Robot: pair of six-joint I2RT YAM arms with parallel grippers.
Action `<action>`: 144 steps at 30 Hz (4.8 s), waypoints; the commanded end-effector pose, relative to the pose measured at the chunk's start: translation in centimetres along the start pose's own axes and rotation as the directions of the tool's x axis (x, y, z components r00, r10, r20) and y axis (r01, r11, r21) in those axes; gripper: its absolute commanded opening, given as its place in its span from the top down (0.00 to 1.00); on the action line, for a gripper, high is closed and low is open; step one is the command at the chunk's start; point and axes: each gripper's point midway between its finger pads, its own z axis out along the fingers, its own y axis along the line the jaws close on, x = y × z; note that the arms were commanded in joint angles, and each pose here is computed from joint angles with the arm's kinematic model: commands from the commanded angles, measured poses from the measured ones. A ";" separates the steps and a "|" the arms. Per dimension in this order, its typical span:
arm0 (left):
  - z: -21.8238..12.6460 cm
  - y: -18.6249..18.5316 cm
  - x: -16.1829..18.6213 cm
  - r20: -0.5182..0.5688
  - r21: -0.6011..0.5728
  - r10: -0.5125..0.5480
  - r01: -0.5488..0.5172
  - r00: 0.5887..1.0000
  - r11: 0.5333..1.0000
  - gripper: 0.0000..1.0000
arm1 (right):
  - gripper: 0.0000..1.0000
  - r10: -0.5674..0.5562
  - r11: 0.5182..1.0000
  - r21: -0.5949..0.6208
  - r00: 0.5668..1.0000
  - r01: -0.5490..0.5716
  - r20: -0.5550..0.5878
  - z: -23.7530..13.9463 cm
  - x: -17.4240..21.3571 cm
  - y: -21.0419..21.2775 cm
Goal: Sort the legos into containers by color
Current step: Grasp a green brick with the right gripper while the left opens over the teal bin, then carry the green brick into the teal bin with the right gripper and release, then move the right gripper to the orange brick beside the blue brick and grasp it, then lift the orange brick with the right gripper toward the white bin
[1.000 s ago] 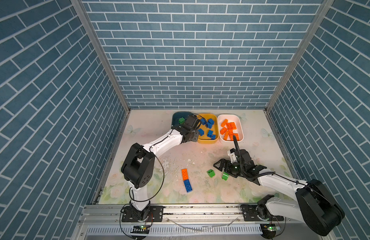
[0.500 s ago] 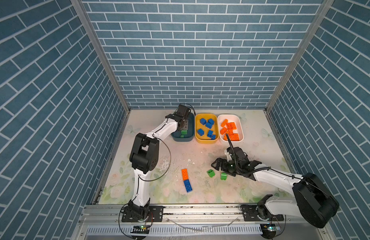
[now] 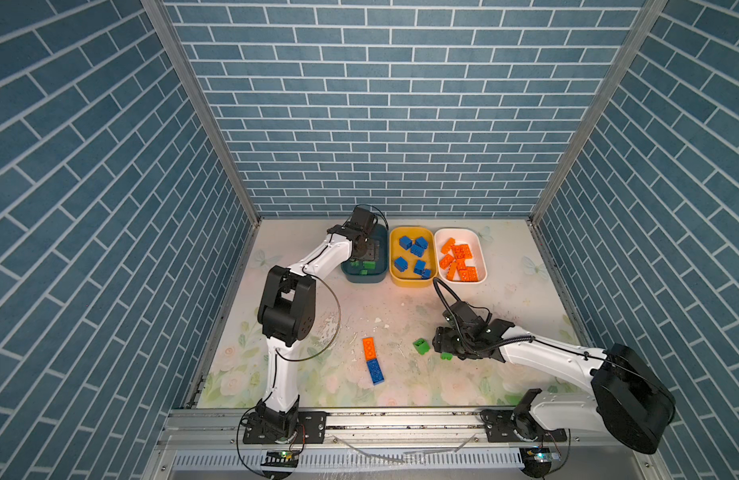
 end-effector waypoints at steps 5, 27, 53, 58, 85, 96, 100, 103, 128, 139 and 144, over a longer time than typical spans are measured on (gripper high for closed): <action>-4.4 -0.6 -0.7 0.071 0.083 -0.035 0.029 0.997 0.996 0.01 | 0.35 -0.056 0.985 0.164 0.998 0.053 0.011 -0.2 0.4 -0.9; -8.6 -0.1 4.5 0.065 0.205 -0.167 0.150 0.984 0.967 0.01 | 0.71 -0.205 0.950 0.256 0.976 0.179 0.080 -0.5 -0.7 -0.9; -8.4 5.8 12.1 -0.055 -0.007 -0.333 0.333 0.941 0.943 0.01 | 0.76 -0.347 0.893 -0.115 0.829 0.434 0.438 0.9 -23.7 20.8; -8.9 5.1 15.2 -0.118 0.054 -0.337 0.345 0.934 0.937 0.01 | 0.70 -0.389 0.871 -0.117 0.814 0.478 0.431 3.4 -26.4 23.2; -10.5 9.2 24.8 -0.147 -0.074 -0.534 0.529 0.833 0.845 0.01 | 0.03 -0.442 0.888 -0.108 0.894 0.448 0.074 1.0 -6.5 17.1; -11.6 11.4 25.7 -0.100 -0.143 -0.567 0.553 0.817 0.821 0.01 | 0.13 -0.622 0.783 -0.162 0.761 0.601 -0.186 4.3 2.1 20.1; -11.3 11.3 26.4 -0.114 -0.145 -0.583 0.567 0.804 0.811 0.01 | 0.17 -0.650 0.760 -0.191 0.732 0.622 -0.206 4.7 2.9 21.0; -11.1 11.2 26.5 -0.117 -0.138 -0.587 0.573 0.801 0.808 0.01 | 0.20 -0.660 0.752 -0.198 0.718 0.629 -0.221 5.0 3.3 21.2; -10.6 11.0 26.6 -0.128 -0.128 -0.582 0.568 0.803 0.813 0.01 | 0.42 -0.563 0.775 0.224 0.806 0.591 -0.181 4.0 -2.8 12.6; -10.2 10.7 26.7 -0.139 -0.122 -0.586 0.574 0.798 0.810 0.01 | 0.39 -0.584 0.810 -0.019 0.805 0.586 -0.108 3.1 -2.0 16.9; -9.9 10.2 26.5 -0.148 -0.094 -0.578 0.571 0.802 0.816 0.01 | 0.36 -0.546 0.833 0.007 0.823 0.554 -0.156 5.3 -1.0 15.8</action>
